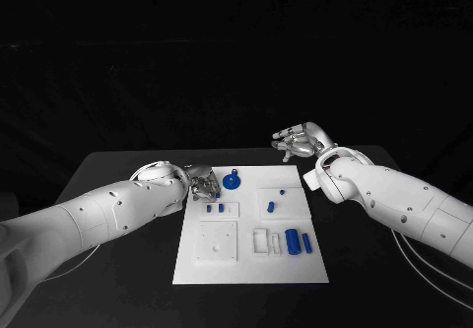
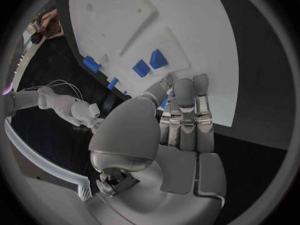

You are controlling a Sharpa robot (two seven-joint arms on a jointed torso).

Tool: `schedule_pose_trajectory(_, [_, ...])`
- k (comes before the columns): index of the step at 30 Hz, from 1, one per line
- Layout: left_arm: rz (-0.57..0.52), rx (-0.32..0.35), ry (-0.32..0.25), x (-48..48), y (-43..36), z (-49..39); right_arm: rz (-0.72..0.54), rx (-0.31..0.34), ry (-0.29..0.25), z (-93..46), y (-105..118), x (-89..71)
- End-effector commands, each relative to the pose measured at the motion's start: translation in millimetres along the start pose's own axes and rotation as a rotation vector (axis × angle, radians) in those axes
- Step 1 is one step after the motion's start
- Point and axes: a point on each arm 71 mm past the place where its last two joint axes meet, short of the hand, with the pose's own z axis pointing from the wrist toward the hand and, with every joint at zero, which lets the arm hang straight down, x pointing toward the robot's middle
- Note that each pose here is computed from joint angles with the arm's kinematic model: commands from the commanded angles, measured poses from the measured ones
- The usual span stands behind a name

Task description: Assemble the parts on the task board

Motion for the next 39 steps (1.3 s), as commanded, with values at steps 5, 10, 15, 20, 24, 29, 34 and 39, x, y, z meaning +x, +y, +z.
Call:
schedule_pose_trajectory(5, [-0.027, -0.055, -0.038, -2.3, 18.5, -5.6, -0.007, -0.003, 0.055, -0.7, -0.9, 2.2])
schedule_pose_trajectory(10, [-0.081, -0.069, -0.099, -9.9, 31.3, -11.5, -0.004, -0.008, 0.107, -1.5, -0.5, 5.1])
schedule_pose_trajectory(15, [-0.198, -0.08, -0.161, -21.0, 47.1, -20.1, -0.034, -0.015, 0.157, -2.4, -0.7, 7.5])
schedule_pose_trajectory(20, [-0.435, -0.066, -0.249, -38.1, 63.7, -32.2, -0.072, -0.031, 0.223, -3.9, -0.7, 10.4])
schedule_pose_trajectory(24, [-0.631, -0.024, -0.36, -52.3, 72.0, -46.8, -0.181, -0.045, 0.277, -7.8, 2.4, 15.3])
schedule_pose_trajectory(29, [-0.856, 0.02, -0.439, -58.5, 74.3, -63.9, -0.317, -0.036, 0.332, -16.6, 3.1, 22.2])
schedule_pose_trajectory(34, [-1.005, 0.07, -0.439, -55.9, 67.2, -78.3, -0.477, -0.019, 0.315, -23.4, -0.7, 25.9])
schedule_pose_trajectory(39, [-1.082, 0.116, -0.407, -50.1, 56.5, -88.5, -0.578, 0.007, 0.296, -27.4, -10.7, 27.3])
